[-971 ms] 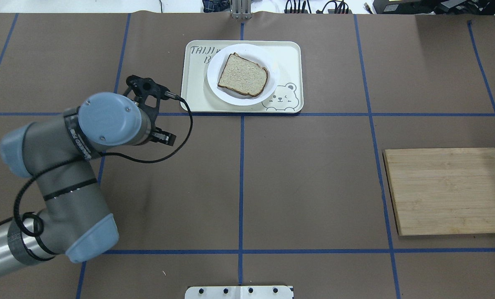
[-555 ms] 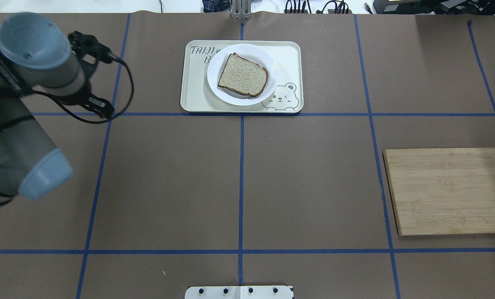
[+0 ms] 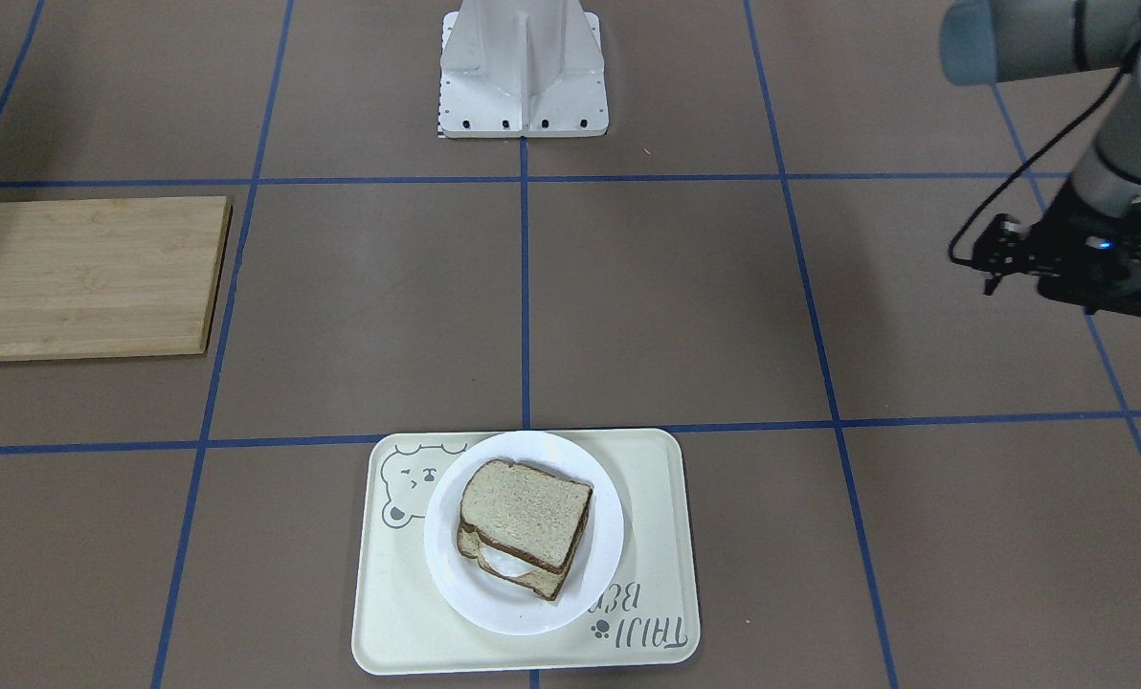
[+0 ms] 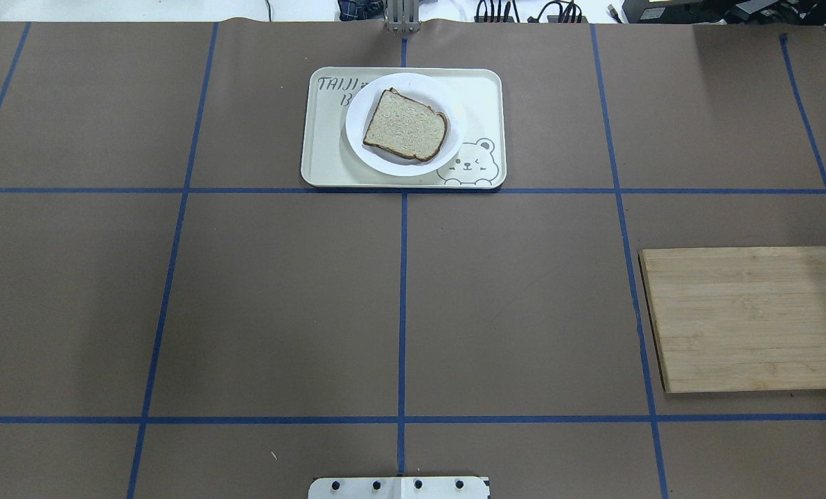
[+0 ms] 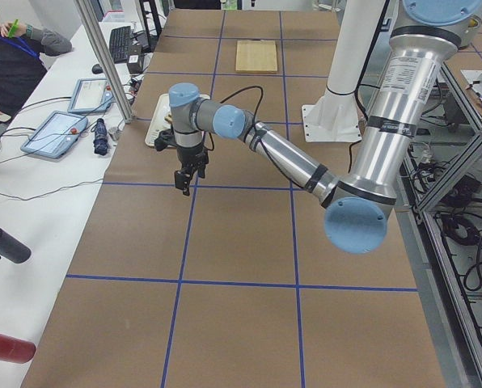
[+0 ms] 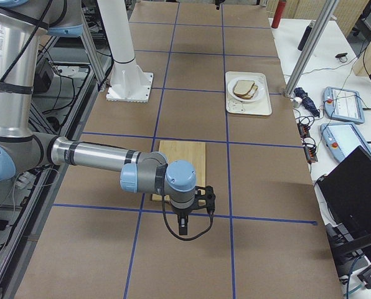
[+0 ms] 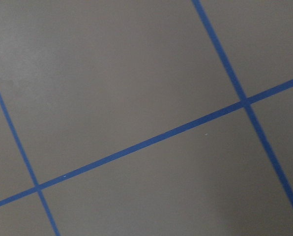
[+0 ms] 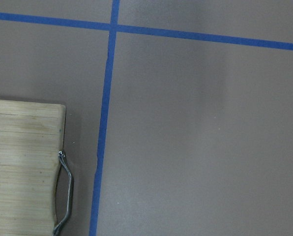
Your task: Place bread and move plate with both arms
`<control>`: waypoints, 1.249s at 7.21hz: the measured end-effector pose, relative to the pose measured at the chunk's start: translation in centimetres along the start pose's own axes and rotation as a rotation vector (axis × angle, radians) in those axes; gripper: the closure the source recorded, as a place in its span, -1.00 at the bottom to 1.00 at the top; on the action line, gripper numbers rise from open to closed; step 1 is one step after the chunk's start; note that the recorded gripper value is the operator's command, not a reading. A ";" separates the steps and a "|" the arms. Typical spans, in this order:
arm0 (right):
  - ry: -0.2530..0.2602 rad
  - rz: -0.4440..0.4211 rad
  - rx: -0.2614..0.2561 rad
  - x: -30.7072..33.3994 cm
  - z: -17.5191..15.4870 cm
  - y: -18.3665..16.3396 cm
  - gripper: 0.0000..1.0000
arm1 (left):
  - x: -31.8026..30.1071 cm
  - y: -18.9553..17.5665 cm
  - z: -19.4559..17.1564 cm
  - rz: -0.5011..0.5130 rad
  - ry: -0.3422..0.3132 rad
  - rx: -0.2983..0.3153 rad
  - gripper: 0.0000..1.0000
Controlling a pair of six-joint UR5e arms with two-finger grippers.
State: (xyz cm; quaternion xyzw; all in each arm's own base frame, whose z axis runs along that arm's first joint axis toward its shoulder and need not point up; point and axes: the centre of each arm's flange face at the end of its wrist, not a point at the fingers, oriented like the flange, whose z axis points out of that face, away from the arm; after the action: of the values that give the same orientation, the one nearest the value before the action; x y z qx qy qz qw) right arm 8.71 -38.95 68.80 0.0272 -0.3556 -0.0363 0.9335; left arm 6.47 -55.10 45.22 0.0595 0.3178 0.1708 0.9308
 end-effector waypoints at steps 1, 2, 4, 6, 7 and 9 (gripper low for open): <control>0.001 -0.002 0.003 -0.2 -0.2 -0.2 -1.00 | -4.8 2.8 0.0 -0.042 0.045 -0.003 -0.98; 0.002 -0.003 0.007 -0.4 -0.5 -0.5 -1.00 | -8.1 5.8 0.4 -0.091 0.076 -0.008 -0.98; 0.000 -0.003 0.011 -0.5 -0.7 -0.8 -1.00 | -12.4 10.8 1.4 -0.168 0.091 0.008 -0.98; 0.005 0.025 0.016 -0.6 -0.9 -0.9 -1.00 | -14.2 13.4 1.5 -0.215 0.088 0.018 -0.98; 0.006 0.033 0.019 -0.7 -1.0 -1.0 -1.00 | -14.6 14.2 1.9 -0.226 0.087 0.012 -0.98; 0.003 0.037 0.021 -0.8 -1.1 -1.1 -1.00 | -14.2 15.6 2.0 -0.214 0.084 0.017 -0.98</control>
State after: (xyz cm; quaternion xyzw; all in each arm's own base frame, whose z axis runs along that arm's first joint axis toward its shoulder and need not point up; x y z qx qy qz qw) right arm 8.74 -39.93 67.36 0.0306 -0.3552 -0.0152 0.9342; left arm -7.16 -45.59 58.32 0.0261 0.3625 0.0698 0.9290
